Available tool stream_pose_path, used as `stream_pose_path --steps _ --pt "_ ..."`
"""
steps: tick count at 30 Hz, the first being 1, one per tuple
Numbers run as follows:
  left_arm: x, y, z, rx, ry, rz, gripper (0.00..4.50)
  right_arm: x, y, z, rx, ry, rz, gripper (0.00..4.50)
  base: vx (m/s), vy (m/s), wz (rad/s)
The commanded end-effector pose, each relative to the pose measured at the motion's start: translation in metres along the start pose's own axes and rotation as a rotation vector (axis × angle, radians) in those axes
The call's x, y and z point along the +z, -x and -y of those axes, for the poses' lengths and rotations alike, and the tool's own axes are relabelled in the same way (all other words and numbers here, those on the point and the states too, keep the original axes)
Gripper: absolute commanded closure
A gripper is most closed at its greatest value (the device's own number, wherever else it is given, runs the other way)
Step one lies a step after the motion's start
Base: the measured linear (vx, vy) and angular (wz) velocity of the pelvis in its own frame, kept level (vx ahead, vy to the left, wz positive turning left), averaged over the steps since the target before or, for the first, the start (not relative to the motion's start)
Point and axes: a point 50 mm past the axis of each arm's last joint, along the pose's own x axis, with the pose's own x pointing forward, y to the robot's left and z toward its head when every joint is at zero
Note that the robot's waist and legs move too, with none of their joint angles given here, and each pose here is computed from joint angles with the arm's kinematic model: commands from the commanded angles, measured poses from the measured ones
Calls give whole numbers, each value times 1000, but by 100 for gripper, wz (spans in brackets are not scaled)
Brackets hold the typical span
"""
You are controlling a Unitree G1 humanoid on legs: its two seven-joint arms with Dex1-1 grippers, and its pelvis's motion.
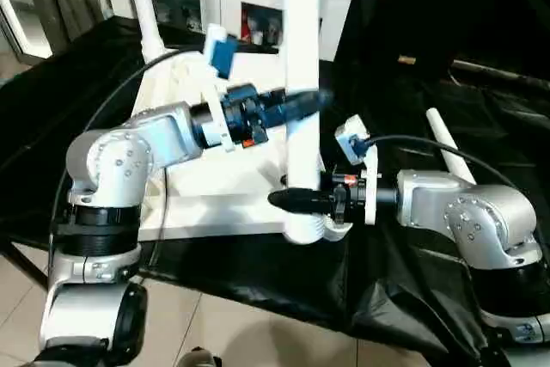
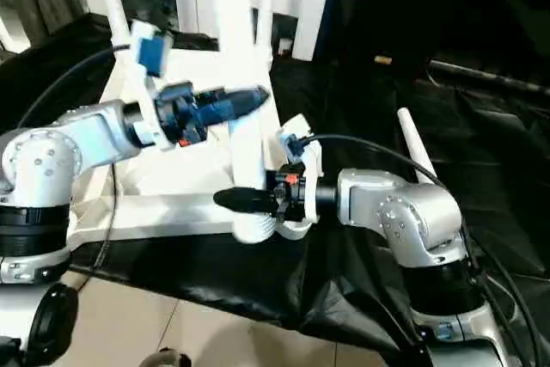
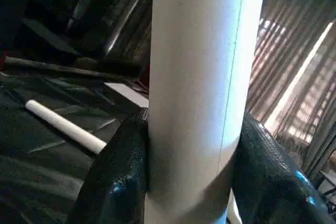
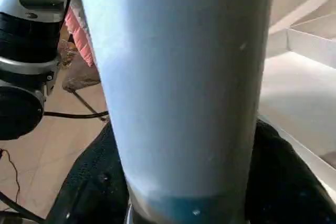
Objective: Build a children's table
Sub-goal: Pick table leg
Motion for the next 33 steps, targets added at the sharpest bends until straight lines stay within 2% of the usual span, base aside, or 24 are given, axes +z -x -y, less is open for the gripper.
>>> stream_pose_path --steps 1,7,9,10,12,15,20,21,25,26,28,33 --pt "9 -5 8 -65 -21 15 266 1 4 4 -42 -17 4 223 0 0 0" --pt "1 -2 4 -18 -22 -14 266 2 1 8 -93 -7 27 241 0 0 0" --pt "0 -4 -4 78 -18 -12 266 2 -1 11 -140 3 28 245 0 0 0" --pt "0 -6 -10 148 -19 -3 231 1 -2 13 -162 7 31 246 0 0 0" --pt "0 -9 -20 278 -24 27 196 2 -5 17 -231 28 36 251 0 0 0" --pt "-4 -14 -20 321 -54 7 173 3 -7 18 -245 32 44 253 0 0 0" --pt "-4 -22 -17 337 -72 27 170 5 -10 17 -250 47 43 253 0 0 0" --pt "-3 -24 -18 344 -68 33 196 5 -11 18 -263 59 38 253 0 0 0" --pt "-2 -26 -18 351 -59 55 204 6 -13 20 -288 75 34 254 0 0 0" --pt "-2 -26 -17 339 -56 59 229 6 -14 20 -290 79 33 254 0 0 0" --pt "-1 -26 -16 325 -49 67 245 6 -14 20 -292 83 33 254 0 0 0" --pt "0 -26 -13 286 -35 75 266 9 -14 21 -310 126 55 254 0 0 0"
